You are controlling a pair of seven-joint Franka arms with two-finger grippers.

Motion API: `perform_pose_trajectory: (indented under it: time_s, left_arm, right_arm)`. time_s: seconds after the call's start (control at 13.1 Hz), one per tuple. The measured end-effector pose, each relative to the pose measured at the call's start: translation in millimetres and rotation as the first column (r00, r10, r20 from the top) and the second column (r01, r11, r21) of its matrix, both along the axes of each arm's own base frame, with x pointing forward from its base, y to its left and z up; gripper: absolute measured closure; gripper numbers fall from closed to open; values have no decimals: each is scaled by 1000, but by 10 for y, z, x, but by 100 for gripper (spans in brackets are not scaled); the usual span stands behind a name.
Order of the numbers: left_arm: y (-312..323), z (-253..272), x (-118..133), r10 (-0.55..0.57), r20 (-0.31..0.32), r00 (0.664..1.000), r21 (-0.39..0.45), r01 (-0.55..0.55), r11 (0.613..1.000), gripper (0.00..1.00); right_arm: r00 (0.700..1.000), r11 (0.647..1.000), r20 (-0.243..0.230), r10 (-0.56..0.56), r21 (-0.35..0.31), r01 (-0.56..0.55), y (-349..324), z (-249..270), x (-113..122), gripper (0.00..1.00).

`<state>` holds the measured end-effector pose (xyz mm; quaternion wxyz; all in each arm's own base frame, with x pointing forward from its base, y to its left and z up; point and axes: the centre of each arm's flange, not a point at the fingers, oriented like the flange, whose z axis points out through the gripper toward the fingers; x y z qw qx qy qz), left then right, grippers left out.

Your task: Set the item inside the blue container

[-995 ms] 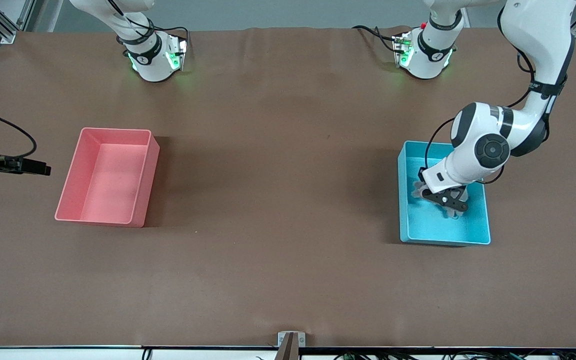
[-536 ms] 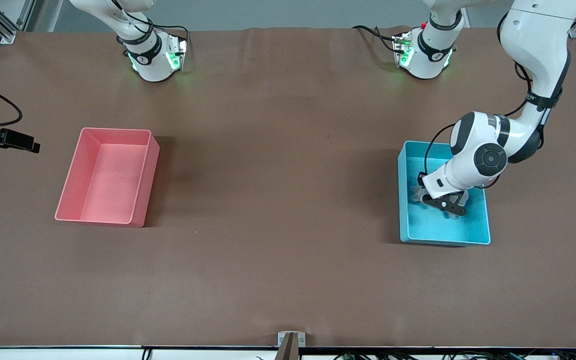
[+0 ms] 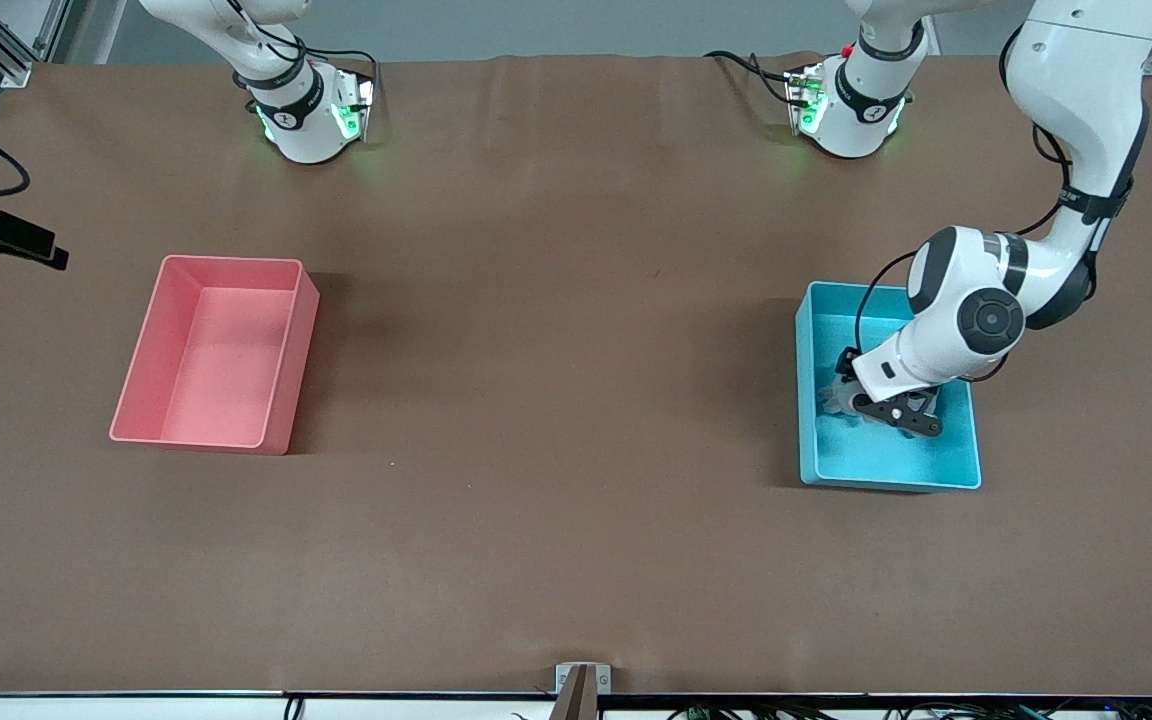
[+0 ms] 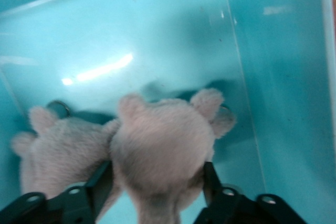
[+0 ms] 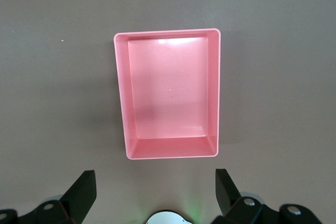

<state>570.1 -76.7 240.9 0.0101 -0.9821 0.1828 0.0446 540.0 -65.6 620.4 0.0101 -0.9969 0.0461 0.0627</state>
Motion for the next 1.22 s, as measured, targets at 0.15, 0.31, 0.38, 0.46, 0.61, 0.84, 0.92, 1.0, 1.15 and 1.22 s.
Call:
perform_pose_trajectory:
  time_s: [0.15,0.31,0.38,0.46,0.61,0.84,0.92,1.0,1.15,1.22]
  left_arm:
    - [41,278,62,5,8,1000,17,-5,1000,0]
    - [67,675,137,12,22,1000,39,-13,999,0]
    - [86,931,166,19,34,999,50,-20,999,0]
    - [99,1196,169,33,47,998,50,-36,998,0]
    - [91,1685,70,69,53,996,34,-71,997,0]
    - [80,2419,-179,115,36,993,58,-117,991,0]
    - [84,2661,-243,135,23,991,70,-136,988,0]
    - [90,2882,-281,146,17,989,78,-147,986,0]
    - [103,3206,-320,163,12,987,78,-163,984,0]
    - [108,3327,-345,171,4,985,65,-171,983,0]
  right_arm:
    - [1000,1000,9,0,1,0,1,59,-62,0]
    - [1000,1000,12,0,3,0,1,87,-114,0]
    - [1000,1000,15,0,4,0,2,107,-140,0]
    - [1000,1000,19,0,4,-1,3,135,-164,0]
    - [1000,1000,29,1,5,-1,6,197,-210,0]
    - [999,1000,41,4,5,-4,19,281,-270,0]
    - [999,1000,44,6,5,-7,33,310,-293,0]
    - [999,1000,42,9,6,-9,47,333,-318,0]
    - [999,1000,36,12,7,-12,63,359,-353,0]
    - [999,1000,35,14,8,-14,73,372,-364,0]
